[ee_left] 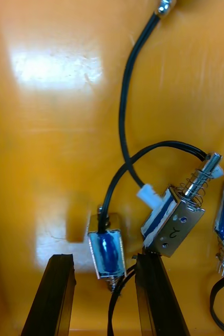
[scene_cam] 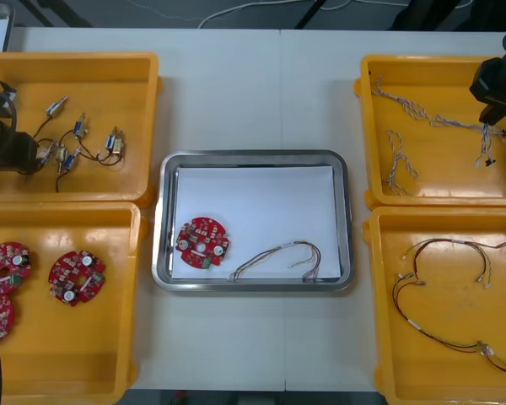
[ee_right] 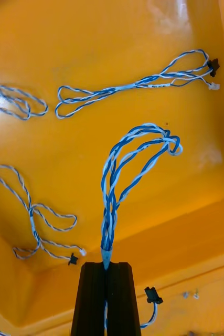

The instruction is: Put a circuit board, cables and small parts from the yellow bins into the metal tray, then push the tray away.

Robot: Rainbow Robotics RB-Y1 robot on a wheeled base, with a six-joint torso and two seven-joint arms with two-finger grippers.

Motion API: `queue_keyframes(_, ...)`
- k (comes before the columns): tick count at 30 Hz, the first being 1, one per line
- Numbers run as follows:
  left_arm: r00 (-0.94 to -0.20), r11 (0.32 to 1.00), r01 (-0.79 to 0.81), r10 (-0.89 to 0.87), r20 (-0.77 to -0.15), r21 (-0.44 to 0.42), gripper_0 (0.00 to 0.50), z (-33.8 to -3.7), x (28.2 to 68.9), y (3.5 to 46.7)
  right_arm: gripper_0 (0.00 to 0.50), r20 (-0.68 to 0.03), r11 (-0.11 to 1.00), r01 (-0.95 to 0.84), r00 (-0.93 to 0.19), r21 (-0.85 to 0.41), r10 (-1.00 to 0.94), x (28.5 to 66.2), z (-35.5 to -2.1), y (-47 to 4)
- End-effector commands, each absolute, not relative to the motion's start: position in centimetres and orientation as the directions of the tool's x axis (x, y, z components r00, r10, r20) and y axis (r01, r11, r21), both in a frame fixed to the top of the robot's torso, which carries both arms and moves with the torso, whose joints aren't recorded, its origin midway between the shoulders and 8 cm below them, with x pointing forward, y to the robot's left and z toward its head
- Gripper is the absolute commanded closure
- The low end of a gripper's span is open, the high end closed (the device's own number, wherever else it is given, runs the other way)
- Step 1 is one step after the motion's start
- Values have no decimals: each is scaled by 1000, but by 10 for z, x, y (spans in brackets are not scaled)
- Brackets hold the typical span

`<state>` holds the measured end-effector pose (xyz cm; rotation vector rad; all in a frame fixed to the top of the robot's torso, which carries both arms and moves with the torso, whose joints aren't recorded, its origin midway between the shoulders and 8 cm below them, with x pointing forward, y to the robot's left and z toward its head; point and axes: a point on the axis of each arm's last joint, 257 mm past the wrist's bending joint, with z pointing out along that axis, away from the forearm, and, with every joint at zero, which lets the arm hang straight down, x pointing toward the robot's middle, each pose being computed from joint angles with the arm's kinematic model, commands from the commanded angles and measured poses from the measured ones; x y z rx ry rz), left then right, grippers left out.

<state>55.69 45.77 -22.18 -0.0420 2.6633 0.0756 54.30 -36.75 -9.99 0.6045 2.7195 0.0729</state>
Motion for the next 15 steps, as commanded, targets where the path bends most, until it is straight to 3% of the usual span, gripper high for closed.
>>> queue_keyframes(1, -859, 998, 2, 32, -512, 59, 158, -197, 577, 446, 500, -403, 964, 263, -879, 39, 256, 539, -67, -378)
queue_keyframes(7, -860, 997, -1, 38, -509, 75, 222, -199, 577, 448, 500, -453, 996, 80, -890, -50, 48, 539, -58, -370)
queue_keyframes(15, -855, 995, -8, 46, -516, 103, 272, -205, 577, 458, 500, -476, 987, -89, -868, -134, -143, 528, -70, -354)
